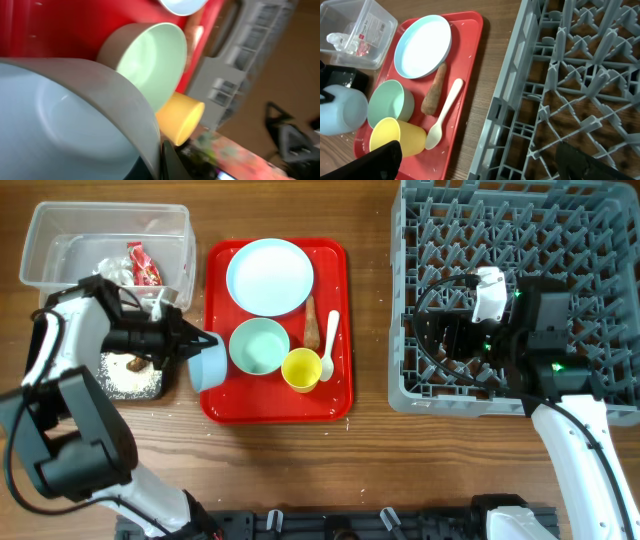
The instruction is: Sort waste into correct bins and load items into the dishwasher rack
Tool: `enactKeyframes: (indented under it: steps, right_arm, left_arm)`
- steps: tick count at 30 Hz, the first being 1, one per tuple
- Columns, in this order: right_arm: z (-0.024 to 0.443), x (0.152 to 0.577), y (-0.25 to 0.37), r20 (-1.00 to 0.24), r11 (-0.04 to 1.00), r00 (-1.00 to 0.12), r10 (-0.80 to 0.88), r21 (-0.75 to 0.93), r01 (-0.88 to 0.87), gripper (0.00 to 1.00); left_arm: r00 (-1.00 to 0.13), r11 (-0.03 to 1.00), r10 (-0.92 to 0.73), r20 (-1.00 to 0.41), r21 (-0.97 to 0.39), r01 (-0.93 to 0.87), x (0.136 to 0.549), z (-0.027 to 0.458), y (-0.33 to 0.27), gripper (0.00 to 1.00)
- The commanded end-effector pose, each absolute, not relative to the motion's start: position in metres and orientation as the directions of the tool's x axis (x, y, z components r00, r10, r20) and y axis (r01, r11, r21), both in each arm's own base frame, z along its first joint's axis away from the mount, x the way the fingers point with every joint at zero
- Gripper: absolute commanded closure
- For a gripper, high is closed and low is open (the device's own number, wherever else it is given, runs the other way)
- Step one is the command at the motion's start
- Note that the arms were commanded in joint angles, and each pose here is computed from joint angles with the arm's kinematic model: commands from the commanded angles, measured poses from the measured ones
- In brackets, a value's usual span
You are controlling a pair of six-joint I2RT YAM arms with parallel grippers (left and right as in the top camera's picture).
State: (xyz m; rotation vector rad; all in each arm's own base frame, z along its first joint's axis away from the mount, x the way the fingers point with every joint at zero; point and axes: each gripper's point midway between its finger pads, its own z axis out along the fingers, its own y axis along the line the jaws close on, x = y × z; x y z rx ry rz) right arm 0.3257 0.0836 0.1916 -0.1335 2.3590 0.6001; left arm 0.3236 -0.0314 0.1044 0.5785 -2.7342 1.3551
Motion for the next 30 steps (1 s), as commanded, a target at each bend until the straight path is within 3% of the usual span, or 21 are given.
enactKeyframes:
  steps: [1, 3, 6, 10, 12, 15, 18, 25, 30]
  right_arm:
    - [0.197, 0.329, 0.087, -0.656, 0.88, -0.751, 0.074, 0.397, -0.26, 0.0]
    - [0.198, 0.33, 0.087, -0.658, 0.88, -0.749, 0.074, 0.397, -0.261, 0.0]
    - [0.198, 0.33, 0.087, -0.658, 0.88, -0.749, 0.075, 0.398, -0.261, 0.0]
    - [0.197, 0.329, 0.087, -0.656, 0.88, -0.751, 0.074, 0.398, -0.26, 0.0]
    - [0.197, 0.329, 0.087, -0.655, 0.88, -0.752, 0.074, 0.398, -0.26, 0.0]
    - [0.197, 0.329, 0.087, -0.655, 0.88, -0.752, 0.074, 0.398, -0.26, 0.0]
    - [0.197, 0.329, 0.087, -0.655, 0.88, -0.752, 0.074, 0.398, -0.26, 0.0]
    - [0.197, 0.329, 0.087, -0.656, 0.88, -0.751, 0.075, 0.398, -0.26, 0.0]
    - [0.198, 0.33, 0.087, -0.658, 0.88, -0.749, 0.074, 0.397, -0.261, 0.0]
  left_arm:
    - [-0.915, 0.731, -0.397, 0.07, -0.579, -0.361, 0.32, 0.124, -0.018, 0.96]
    - [-0.922, 0.814, -0.379, -0.084, -0.504, -0.289, 0.314, 0.156, -0.025, 0.96]
    - [-0.939, 0.922, -0.287, -0.187, -0.319, -0.218, 0.298, 0.169, -0.053, 0.96]
    - [-0.939, 0.961, -0.277, -0.205, -0.032, -0.276, 0.275, 0.131, -0.071, 0.96]
    - [-0.932, 0.952, -0.289, -0.221, 0.033, -0.303, 0.267, 0.104, -0.078, 0.96]
    - [-0.934, 0.958, -0.27, -0.233, 0.034, -0.285, 0.256, 0.064, -0.087, 0.96]
    - [-0.932, 0.958, -0.271, -0.239, 0.027, -0.285, 0.255, 0.053, -0.086, 0.96]
    - [-0.924, 0.962, -0.272, -0.27, -0.062, -0.266, 0.27, 0.058, -0.103, 0.85]
    - [-0.912, 0.966, -0.256, -0.319, -0.107, -0.233, 0.292, 0.091, -0.115, 0.8]
